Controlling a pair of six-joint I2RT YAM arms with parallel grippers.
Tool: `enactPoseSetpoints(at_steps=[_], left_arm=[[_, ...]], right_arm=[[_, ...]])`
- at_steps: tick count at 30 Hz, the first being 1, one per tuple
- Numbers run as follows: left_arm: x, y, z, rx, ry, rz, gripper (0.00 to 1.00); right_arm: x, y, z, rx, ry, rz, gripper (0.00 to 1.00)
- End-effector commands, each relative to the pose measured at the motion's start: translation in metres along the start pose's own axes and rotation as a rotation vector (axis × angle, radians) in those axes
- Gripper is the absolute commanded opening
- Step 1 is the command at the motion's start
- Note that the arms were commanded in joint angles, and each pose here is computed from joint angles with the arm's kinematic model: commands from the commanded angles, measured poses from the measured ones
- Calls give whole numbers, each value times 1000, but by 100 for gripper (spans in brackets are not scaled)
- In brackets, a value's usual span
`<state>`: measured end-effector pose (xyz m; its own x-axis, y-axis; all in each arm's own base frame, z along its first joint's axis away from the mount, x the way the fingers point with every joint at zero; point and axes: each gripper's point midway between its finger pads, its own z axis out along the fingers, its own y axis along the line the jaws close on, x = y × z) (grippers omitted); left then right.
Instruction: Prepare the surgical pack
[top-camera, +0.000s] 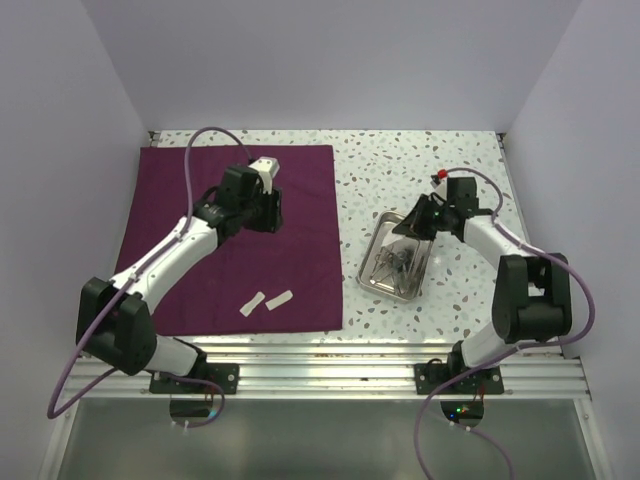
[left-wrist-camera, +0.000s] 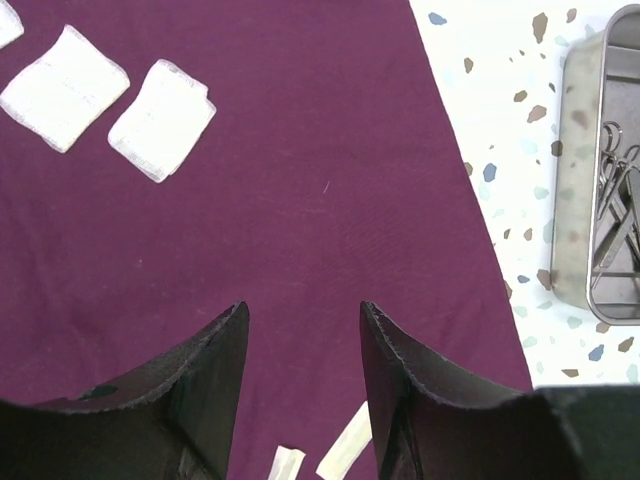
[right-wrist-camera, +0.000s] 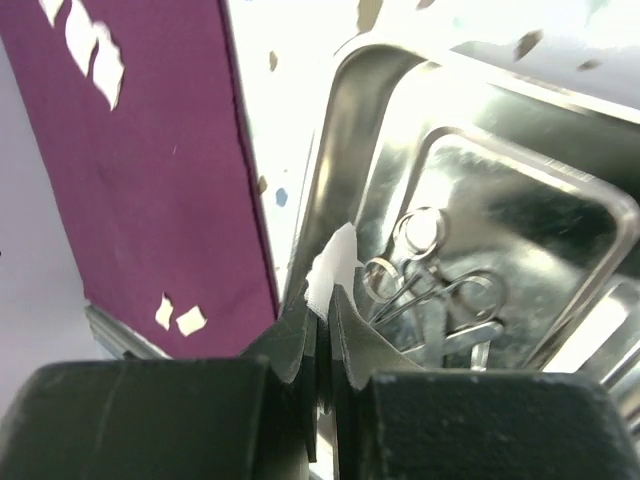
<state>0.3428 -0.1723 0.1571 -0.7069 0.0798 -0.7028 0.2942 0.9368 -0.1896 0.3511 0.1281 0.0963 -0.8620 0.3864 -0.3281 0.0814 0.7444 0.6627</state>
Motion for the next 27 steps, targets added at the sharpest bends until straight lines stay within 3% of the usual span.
enactPoseSetpoints(at_steps=[1, 14, 17, 21, 24, 25, 27], left_arm=[[-2, 6, 7, -6, 7, -33, 52], [-2, 25, 35, -13, 53, -67, 52], [-4, 29, 41, -16, 60, -60, 52], [-5, 40, 46, -60, 65, -34, 52], [-1, 55, 47, -132, 86, -26, 53], [-2, 61, 49, -164, 90, -24, 53], [0, 69, 48, -199, 109, -17, 54]], right_arm=[[-21, -12, 9, -36, -64, -54, 0], [-44, -22, 47, -94, -99, 23, 0], [-44, -37, 52, -17, -84, 40, 0], [-46, -53, 45, 120, -49, 46, 16], [-47, -64, 36, 225, -30, 54, 35], [-48, -66, 32, 245, -30, 45, 49], [-49, -63, 23, 277, -15, 52, 60]])
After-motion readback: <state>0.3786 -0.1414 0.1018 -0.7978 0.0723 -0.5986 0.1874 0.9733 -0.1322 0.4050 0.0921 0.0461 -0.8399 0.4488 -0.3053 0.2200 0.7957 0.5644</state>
